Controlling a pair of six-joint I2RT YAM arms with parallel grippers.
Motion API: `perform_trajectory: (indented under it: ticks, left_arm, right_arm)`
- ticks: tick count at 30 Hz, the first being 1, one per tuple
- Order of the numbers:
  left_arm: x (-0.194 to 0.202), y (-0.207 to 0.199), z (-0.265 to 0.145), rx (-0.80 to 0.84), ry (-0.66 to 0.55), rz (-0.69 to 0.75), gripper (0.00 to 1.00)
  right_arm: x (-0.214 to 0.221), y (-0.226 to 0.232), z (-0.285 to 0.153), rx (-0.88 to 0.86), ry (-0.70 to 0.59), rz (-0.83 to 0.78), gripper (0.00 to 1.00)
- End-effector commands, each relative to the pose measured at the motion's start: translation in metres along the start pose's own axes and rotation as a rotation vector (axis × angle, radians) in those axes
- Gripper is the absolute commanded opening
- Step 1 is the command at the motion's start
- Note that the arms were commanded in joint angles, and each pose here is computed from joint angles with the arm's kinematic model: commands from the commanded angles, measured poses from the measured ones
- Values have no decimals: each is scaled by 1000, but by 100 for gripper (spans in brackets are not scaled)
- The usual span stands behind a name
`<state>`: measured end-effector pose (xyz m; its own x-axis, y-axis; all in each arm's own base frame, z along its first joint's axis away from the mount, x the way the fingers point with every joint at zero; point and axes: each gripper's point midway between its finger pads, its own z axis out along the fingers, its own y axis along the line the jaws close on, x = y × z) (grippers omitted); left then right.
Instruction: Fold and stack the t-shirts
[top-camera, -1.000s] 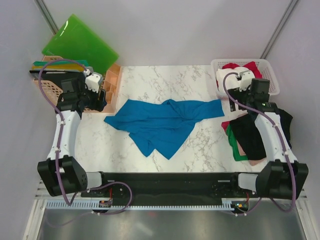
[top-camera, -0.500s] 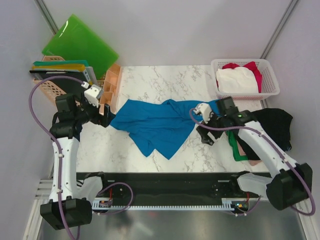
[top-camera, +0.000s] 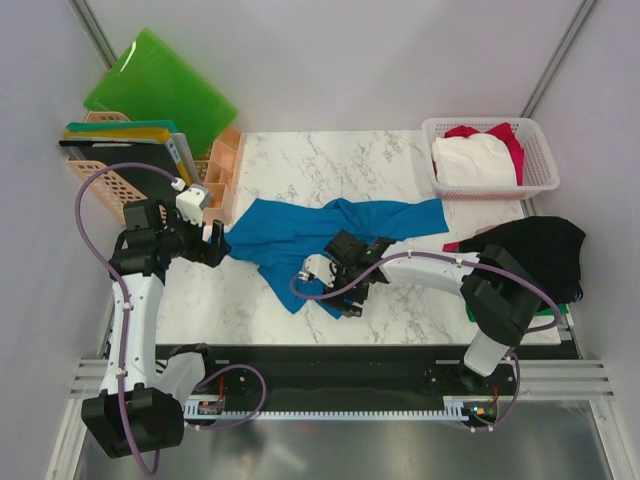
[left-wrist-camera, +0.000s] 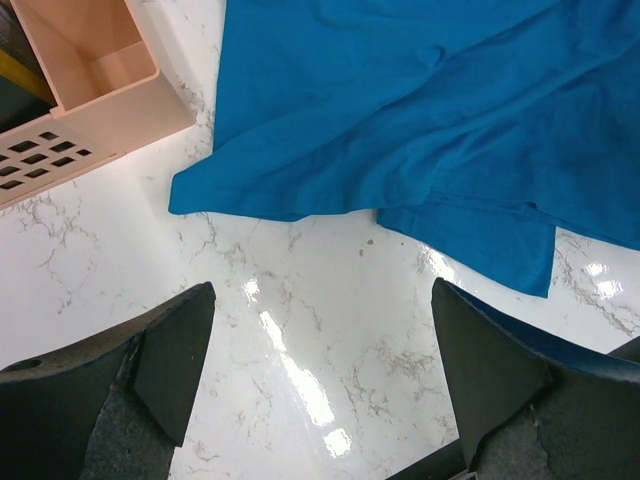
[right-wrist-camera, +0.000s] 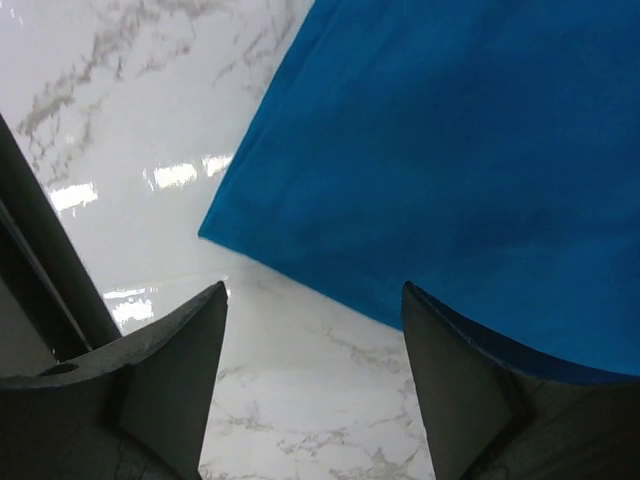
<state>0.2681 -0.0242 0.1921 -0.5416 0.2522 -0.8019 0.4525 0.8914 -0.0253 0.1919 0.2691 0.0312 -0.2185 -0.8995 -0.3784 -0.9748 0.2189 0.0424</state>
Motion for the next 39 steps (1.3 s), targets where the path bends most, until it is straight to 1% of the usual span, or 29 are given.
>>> perform_trajectory:
  ticks: [1, 5, 9, 12, 14, 17, 21, 22, 27, 32, 38, 39]
  left_arm:
    - [-13, 4, -3, -26, -36, -11, 96]
    - [-7, 7, -1, -38, -24, -6, 96]
    - [-5, 9, 3, -38, -16, -11, 96]
    - [-5, 8, 3, -35, -21, -11, 95]
    - [-5, 10, 2, -46, -20, -3, 95]
    - [-4, 11, -1, -64, -21, 13, 96]
    - [1, 11, 1, -65, -8, 5, 96]
    - [1, 10, 1, -61, -11, 3, 96]
    - [-4, 9, -1, -59, -25, -3, 95]
    - [-5, 12, -3, -78, -23, 1, 96]
    - [-2, 12, -2, -76, -16, -6, 95]
    - [-1, 12, -1, -75, -13, -8, 96]
  right_arm:
    - [-53, -16, -3, 51, -139, -19, 77]
    - [-64, -10, 5, 42, -154, -37, 77]
    - [-71, 1, 15, 25, -137, -63, 77]
    - [-74, 9, 13, 18, -136, -79, 77]
    - [-75, 14, 3, 14, -154, -87, 77]
    - [-68, 22, -6, -3, -141, -91, 77]
    - [-48, 26, -1, -10, -94, -96, 77]
    - [-37, 26, 4, -8, -67, -95, 77]
    - [-17, 27, 19, -6, -30, -84, 72]
    - [-18, 30, 28, -30, -35, -75, 63]
    - [-21, 30, 36, -41, -32, -75, 61]
    - [-20, 30, 39, -43, -27, -74, 60]
